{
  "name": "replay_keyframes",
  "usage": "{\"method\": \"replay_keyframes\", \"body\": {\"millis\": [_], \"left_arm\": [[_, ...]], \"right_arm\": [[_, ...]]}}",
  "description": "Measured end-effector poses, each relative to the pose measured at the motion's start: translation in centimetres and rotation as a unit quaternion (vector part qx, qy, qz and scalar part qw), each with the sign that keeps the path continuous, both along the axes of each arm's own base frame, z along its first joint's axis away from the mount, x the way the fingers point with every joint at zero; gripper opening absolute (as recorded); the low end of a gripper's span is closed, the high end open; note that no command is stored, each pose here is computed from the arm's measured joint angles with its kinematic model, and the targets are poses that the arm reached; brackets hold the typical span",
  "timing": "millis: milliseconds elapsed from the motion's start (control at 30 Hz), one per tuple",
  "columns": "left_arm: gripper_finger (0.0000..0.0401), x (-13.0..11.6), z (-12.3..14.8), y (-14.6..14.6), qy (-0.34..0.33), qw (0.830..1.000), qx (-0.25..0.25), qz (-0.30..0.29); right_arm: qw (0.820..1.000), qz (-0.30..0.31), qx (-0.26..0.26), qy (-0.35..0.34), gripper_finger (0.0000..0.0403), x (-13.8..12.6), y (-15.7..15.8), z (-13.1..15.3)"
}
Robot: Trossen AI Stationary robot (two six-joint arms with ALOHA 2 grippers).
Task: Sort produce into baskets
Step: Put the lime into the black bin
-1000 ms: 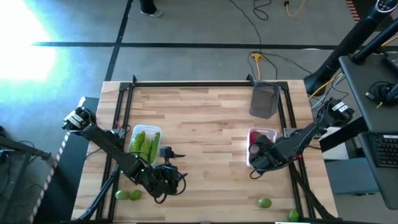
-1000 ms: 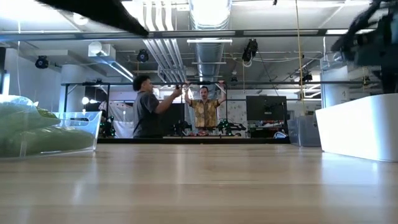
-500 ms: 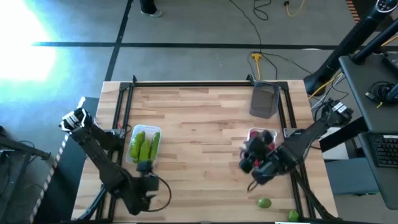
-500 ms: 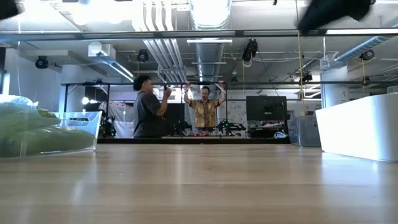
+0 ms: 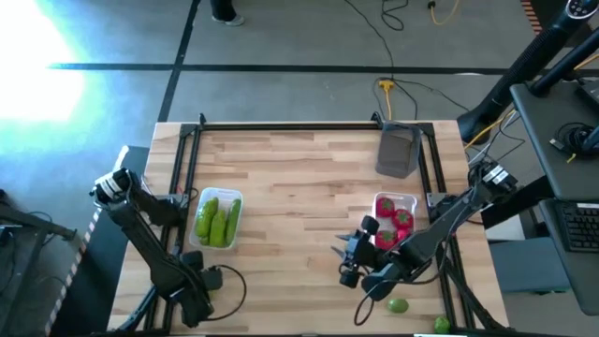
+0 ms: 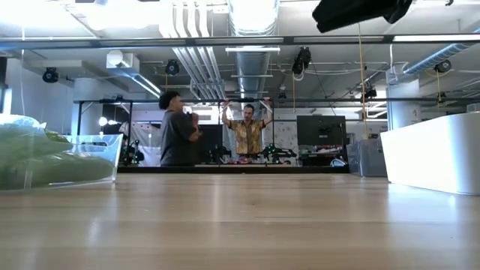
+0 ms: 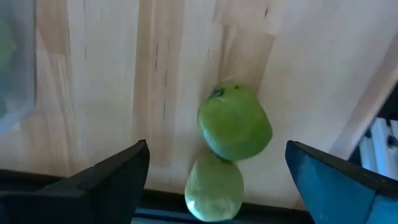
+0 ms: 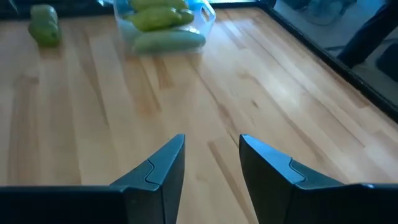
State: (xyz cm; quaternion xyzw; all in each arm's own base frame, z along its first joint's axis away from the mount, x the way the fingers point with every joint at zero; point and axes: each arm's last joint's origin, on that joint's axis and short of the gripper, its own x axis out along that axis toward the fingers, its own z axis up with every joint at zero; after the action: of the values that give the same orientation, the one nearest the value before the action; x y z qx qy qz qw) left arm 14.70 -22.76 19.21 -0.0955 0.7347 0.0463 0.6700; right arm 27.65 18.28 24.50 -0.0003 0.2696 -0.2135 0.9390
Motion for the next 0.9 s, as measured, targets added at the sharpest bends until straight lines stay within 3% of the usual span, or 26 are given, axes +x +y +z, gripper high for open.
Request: {"method": "replay_keyframes", "body": {"millis": [300,600,767,900], "left_arm": [[0.0342,0.8,-2.1,-1.2,0.002,0.999,-0.004,-0.034],[0.0259,1.3,-4.9,-2.1,0.035,0.998,0.002,-0.060],[0.0190,2.2,-3.9,-2.5,0.022,0.997,-0.017,-0.073],[0.0162,4.4,-1.5,-2.9,-0.046,0.993,-0.030,-0.100]], "right_arm": [[1.000,0.003,-0.013,0.029,0.0149,-0.2,-0.1,-0.7],[0.999,0.005,-0.019,0.036,0.0137,-0.4,-0.2,-0.8],[0.999,0.005,-0.023,0.041,0.0139,-0.4,-0.2,-0.8],[0.999,0.005,-0.023,0.041,0.0141,-0.4,-0.2,-0.8]]}}
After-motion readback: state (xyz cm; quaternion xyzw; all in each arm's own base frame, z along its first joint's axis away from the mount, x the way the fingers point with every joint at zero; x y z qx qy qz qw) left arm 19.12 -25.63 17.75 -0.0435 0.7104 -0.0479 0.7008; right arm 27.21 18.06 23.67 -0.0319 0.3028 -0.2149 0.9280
